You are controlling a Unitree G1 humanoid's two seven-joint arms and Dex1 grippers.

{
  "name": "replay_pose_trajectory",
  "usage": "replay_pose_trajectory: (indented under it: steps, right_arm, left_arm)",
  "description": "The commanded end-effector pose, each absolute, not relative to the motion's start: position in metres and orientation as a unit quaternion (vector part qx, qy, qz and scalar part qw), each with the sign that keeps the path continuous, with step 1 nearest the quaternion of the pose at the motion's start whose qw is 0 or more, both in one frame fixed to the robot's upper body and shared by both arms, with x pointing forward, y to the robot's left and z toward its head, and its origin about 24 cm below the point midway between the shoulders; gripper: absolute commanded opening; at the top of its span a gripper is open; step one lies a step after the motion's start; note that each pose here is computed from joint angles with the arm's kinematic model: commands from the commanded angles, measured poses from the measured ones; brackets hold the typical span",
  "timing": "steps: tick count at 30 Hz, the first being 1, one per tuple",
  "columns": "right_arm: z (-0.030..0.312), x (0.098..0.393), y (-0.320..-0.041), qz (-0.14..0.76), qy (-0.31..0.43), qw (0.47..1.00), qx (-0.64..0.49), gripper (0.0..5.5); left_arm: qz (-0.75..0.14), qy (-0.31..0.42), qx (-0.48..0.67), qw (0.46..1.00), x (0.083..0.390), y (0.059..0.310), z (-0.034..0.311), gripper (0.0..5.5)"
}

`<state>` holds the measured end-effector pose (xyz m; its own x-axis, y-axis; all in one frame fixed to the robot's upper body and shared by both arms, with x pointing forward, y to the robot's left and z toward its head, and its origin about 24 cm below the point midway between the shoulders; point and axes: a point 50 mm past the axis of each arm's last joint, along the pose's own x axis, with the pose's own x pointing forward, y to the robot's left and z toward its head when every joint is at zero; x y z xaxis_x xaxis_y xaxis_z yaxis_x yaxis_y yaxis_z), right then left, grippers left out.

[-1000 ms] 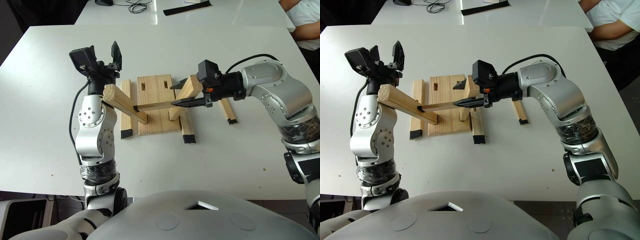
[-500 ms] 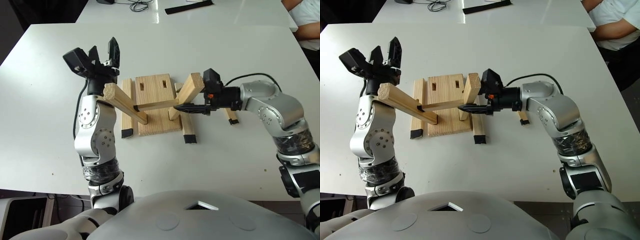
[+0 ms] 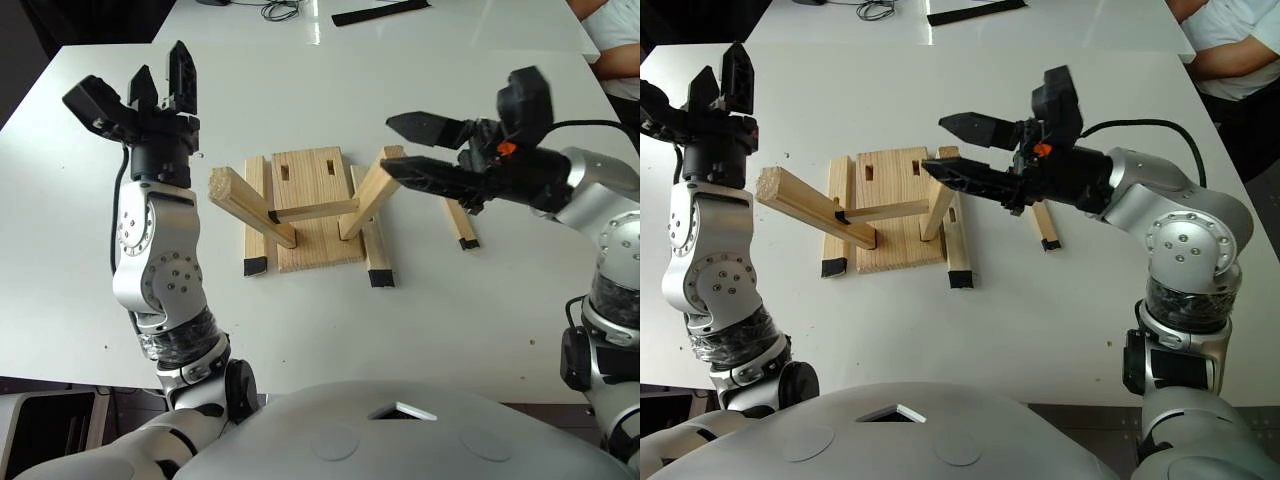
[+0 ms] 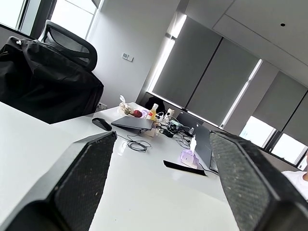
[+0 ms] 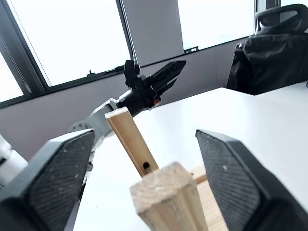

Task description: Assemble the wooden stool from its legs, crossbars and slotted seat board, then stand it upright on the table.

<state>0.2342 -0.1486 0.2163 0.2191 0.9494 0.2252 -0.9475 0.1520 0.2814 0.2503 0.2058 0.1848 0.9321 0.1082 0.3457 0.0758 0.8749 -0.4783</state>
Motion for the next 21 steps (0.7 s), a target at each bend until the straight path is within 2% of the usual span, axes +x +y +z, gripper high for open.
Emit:
replay_pose_trajectory:
  steps: [1, 7, 12, 17, 19, 21]
  right_arm:
    - [0.247, 0.237, -0.155, 0.619, -0.054, 0.733, 0.276, 3.86]
    - [0.247, 0.236, -0.141, 0.599, -0.056, 0.747, 0.283, 3.86]
    - [0.233, 0.24, -0.112, 0.551, -0.072, 0.812, 0.18, 3.86]
    - [0.226, 0.237, -0.1, 0.511, -0.088, 0.844, 0.137, 3.86]
    - [0.225, 0.237, -0.097, 0.502, -0.095, 0.85, 0.13, 3.86]
    - [0.231, 0.238, -0.094, 0.497, -0.117, 0.85, 0.129, 3.86]
  left_arm:
    - [0.015, -0.211, -0.293, 0.933, 0.243, 0.211, 0.2, 3.56]
    - [-0.025, -0.208, -0.302, 0.93, 0.24, 0.2, 0.214, 3.56]
    - [-0.091, -0.18, -0.294, 0.934, 0.228, 0.17, 0.224, 3.56]
    - [-0.127, -0.165, -0.262, 0.942, 0.218, 0.152, 0.236, 3.56]
    - [-0.132, -0.17, -0.251, 0.944, 0.218, 0.15, 0.242, 3.56]
    - [-0.145, -0.204, -0.249, 0.935, 0.221, 0.15, 0.262, 3.56]
